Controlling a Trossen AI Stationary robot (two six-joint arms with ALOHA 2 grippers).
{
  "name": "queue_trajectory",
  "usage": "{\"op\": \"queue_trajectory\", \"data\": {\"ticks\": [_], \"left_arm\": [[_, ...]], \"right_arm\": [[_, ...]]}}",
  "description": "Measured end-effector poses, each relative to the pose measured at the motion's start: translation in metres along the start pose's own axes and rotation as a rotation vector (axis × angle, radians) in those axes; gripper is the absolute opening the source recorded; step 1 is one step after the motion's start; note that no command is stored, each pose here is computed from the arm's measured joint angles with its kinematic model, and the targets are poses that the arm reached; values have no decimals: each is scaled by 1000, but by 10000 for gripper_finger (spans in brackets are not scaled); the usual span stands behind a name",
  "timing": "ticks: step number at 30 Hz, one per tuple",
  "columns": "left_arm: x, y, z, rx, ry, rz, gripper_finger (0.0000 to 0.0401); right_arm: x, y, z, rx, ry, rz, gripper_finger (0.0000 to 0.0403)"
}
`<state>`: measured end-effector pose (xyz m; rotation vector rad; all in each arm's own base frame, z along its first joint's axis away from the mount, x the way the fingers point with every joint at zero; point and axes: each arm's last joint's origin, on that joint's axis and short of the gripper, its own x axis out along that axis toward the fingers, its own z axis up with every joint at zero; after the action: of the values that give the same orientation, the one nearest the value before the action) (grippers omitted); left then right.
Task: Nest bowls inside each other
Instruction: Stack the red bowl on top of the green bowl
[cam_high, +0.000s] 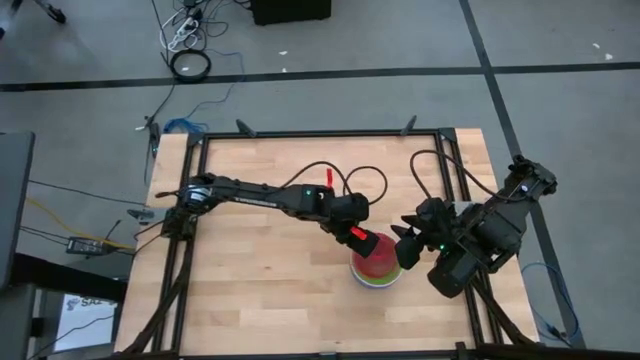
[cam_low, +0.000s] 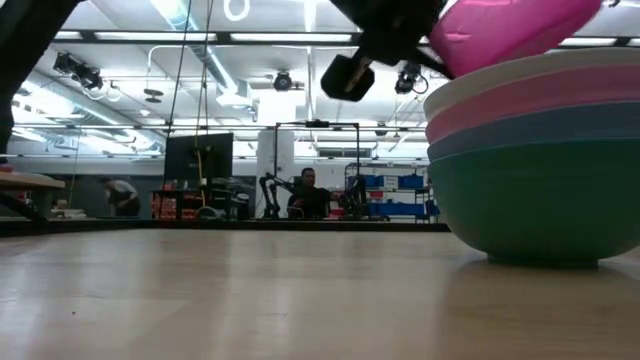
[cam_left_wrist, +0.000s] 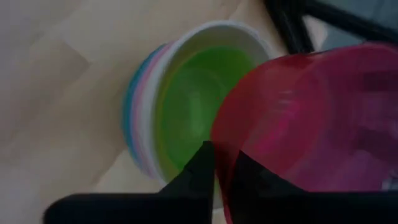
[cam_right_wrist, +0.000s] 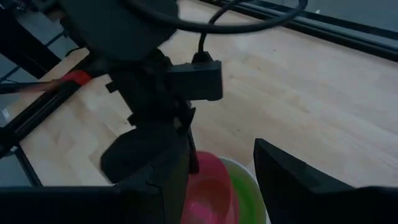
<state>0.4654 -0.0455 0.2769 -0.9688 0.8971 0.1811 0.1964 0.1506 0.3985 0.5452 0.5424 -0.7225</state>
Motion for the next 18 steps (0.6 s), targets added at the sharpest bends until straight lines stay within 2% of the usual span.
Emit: {"op": "queue_trajectory", "data": {"ticks": [11,18], "left_arm": [[8,3,-2,-19,52,-6,130],[8,1,0,-31,51,-43,147]], "right_arm": [[1,0,1,-30,12,-6,168],[1,0,0,-50,26,-6,168]]}}
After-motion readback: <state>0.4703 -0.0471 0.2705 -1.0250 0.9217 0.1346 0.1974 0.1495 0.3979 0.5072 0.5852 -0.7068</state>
